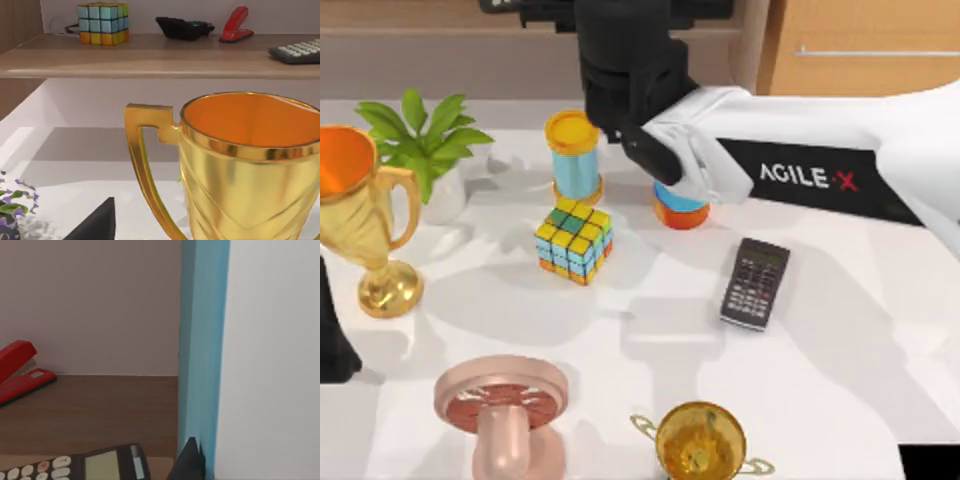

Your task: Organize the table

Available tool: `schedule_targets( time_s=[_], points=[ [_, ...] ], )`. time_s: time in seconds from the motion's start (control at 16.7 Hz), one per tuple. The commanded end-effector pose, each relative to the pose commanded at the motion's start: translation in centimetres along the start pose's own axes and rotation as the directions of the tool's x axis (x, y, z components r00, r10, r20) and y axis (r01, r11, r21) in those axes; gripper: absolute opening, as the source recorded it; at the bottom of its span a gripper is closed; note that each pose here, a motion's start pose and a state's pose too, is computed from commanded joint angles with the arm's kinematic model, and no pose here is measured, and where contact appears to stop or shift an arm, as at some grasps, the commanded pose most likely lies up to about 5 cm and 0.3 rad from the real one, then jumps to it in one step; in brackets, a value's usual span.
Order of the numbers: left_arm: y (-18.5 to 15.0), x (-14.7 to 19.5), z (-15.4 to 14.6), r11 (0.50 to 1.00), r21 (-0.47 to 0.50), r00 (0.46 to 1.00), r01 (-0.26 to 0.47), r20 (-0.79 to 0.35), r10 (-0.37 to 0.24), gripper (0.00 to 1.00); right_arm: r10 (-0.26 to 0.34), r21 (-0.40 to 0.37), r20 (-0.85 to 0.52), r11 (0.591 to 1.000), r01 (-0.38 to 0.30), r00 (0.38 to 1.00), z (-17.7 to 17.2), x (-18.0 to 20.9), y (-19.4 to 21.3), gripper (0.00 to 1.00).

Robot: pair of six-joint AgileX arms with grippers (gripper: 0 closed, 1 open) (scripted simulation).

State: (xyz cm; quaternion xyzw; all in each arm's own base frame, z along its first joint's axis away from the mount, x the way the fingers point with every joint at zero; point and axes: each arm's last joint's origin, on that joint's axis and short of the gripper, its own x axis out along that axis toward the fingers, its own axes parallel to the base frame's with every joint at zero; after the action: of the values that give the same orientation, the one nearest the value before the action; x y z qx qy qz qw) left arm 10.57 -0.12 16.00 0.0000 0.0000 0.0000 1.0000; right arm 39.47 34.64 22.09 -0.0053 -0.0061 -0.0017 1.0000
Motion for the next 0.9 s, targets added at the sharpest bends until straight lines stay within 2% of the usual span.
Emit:
schedule_targets(
  time_s=[0.24,0.48,0.72,0.9],
  points=[
    [0.0,0.0,0.0,1.000,0.000,1.000,0.000,0.000,0.000,1.00,-0.001,0.003,-0.002,1.000,0.001,1.000,-0.1,0.3,-0.3,0.00],
    [0.0,0.0,0.0,1.000,0.000,1.000,0.000,0.000,0.000,1.00,0.041,0.078,-0.001,0.996,-0.041,0.999,0.3,0.0,-2.2,0.00],
    [0.0,0.0,0.0,1.000,0.000,1.000,0.000,0.000,0.000,1.00,0.135,0.205,-0.005,0.970,-0.131,0.991,0.9,-1.3,-5.9,0.00],
    [0.0,0.0,0.0,1.000,0.000,1.000,0.000,0.000,0.000,1.00,0.242,0.311,-0.010,0.923,-0.227,0.970,1.2,-3.3,-9.0,0.00]
  ],
)
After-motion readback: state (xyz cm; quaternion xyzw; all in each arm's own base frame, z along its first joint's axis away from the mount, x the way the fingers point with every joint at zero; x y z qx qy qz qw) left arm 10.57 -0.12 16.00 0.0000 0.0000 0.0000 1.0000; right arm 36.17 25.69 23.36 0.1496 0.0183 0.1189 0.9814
